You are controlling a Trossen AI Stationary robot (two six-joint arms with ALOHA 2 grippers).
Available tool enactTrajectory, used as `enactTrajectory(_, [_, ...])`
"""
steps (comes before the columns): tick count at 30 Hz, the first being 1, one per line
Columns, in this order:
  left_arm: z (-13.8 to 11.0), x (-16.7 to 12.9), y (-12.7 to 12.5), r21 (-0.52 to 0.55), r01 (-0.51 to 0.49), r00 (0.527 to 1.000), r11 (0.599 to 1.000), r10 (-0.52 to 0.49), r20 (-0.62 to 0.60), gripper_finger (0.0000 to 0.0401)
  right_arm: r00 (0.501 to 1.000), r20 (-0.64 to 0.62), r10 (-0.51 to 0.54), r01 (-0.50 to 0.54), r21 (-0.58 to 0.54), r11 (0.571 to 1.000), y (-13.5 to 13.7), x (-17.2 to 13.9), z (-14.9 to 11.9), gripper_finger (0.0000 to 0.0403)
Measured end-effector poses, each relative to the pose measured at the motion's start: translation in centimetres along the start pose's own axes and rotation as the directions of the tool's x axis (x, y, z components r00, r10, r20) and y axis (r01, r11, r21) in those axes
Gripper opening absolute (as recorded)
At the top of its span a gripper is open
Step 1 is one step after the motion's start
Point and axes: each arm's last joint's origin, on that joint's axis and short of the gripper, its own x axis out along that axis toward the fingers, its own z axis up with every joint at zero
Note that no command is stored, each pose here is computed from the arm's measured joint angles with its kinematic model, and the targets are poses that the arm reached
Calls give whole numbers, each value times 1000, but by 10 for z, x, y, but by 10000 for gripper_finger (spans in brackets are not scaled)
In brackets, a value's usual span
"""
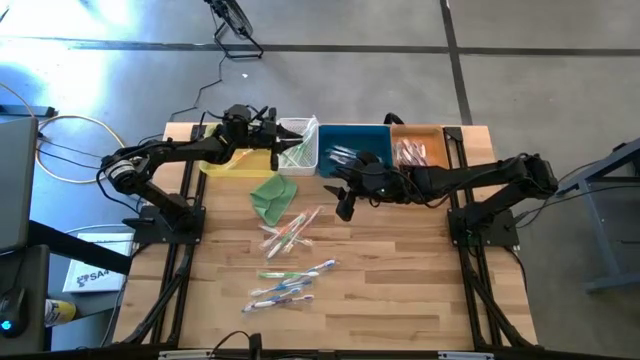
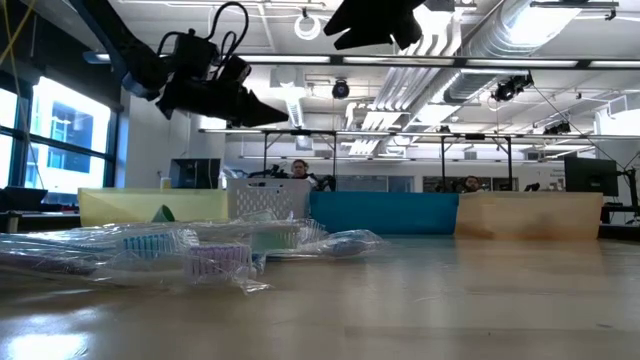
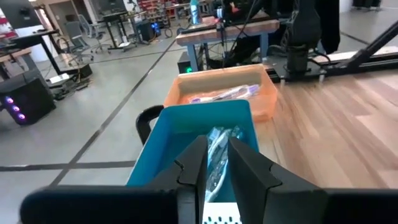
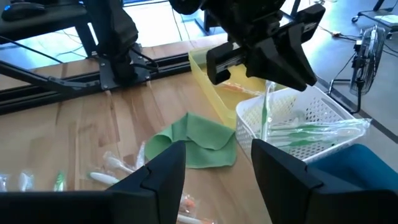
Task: Pick & Place Toothbrushes
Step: Put the orange toothbrush into the yellow bin
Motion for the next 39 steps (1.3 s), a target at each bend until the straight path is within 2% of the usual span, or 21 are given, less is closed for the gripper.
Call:
enactTrajectory(4, [4, -2, -1, -27, 18, 1000, 999, -18, 23, 60, 1000, 0, 0, 0, -12, 1000, 0, 0, 0, 176])
enactTrajectory(9, [18, -12, -7, 1, 56, 996, 998, -56, 75, 60, 1000, -2, 7, -7, -56, 998, 0, 0, 0, 176])
enactTrajectory(12, [19, -20, -23, 13, 76, 994, 997, -77, 82, 60, 1000, -7, 10, -10, -73, 997, 0, 0, -1, 176])
enactTrajectory(15, [20, -29, -43, 17, 55, 995, 998, -57, 82, 55, 998, -40, 43, -48, -133, 990, 1, 0, -3, 176])
enactTrajectory(18, [22, -39, -64, 28, 40, 995, 999, -43, 95, 35, 997, -65, 47, -59, -199, 978, 1, 0, -6, 176])
enactTrajectory(21, [29, -47, -83, 38, 76, 990, 996, -80, 115, 8, 996, -74, 43, -59, -221, 973, -1, 0, -6, 176])
enactTrajectory(24, [32, -52, -98, 8, 99, 993, 995, -100, 57, 6, 994, -94, 47, -68, -243, 968, -3, 1, -8, 176])
enactTrajectory(32, [35, -60, -133, 38, 10, 993, 999, -6, -116, 2, 972, -231, 50, -114, -273, 955, -12, 1, -19, 176])
enactTrajectory(35, [35, -60, -143, 83, 52, 989, 995, -39, -146, 1, 952, -283, 115, -191, -255, 948, -14, 1, -22, 176])
enactTrajectory(39, [33, -61, -153, 93, 115, 980, 989, -98, -174, 1, 929, -306, 208, -282, -223, 933, -15, 2, -22, 176])
